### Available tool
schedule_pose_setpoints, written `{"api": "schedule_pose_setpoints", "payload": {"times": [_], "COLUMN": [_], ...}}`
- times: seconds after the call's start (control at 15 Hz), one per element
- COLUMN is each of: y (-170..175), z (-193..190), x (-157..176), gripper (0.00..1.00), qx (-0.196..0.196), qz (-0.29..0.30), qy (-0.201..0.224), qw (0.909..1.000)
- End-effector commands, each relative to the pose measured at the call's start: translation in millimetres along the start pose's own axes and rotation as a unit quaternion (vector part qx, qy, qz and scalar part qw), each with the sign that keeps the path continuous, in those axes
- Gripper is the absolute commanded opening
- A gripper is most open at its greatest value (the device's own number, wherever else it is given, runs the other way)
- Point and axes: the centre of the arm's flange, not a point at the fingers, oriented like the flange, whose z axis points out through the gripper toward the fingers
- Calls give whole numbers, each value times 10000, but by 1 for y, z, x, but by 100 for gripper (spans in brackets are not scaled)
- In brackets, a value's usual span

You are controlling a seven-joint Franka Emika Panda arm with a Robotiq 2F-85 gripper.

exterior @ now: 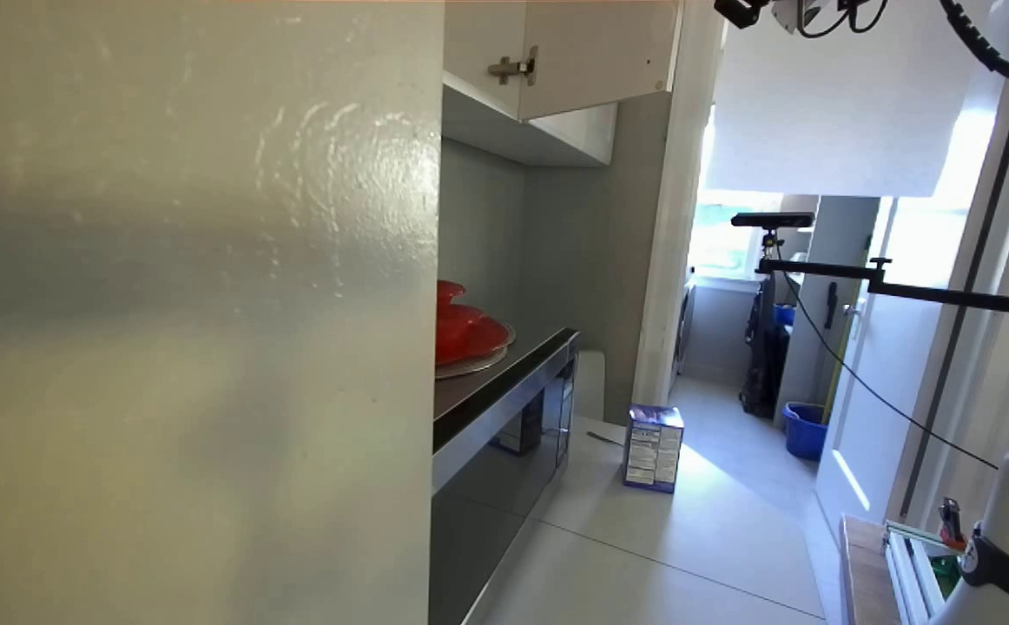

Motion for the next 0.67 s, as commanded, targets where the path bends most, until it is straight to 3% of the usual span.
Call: {"api": "schedule_pose_setpoints", "payload": {"times": [0.0, 0.6], "y": [-8, -36], "z": [24, 92], "x": [-9, -18], "gripper": [0, 0], "qx": [68, 216], "qz": [-116, -333], "qy": [-117, 216], "qw": [9998, 9990]}}
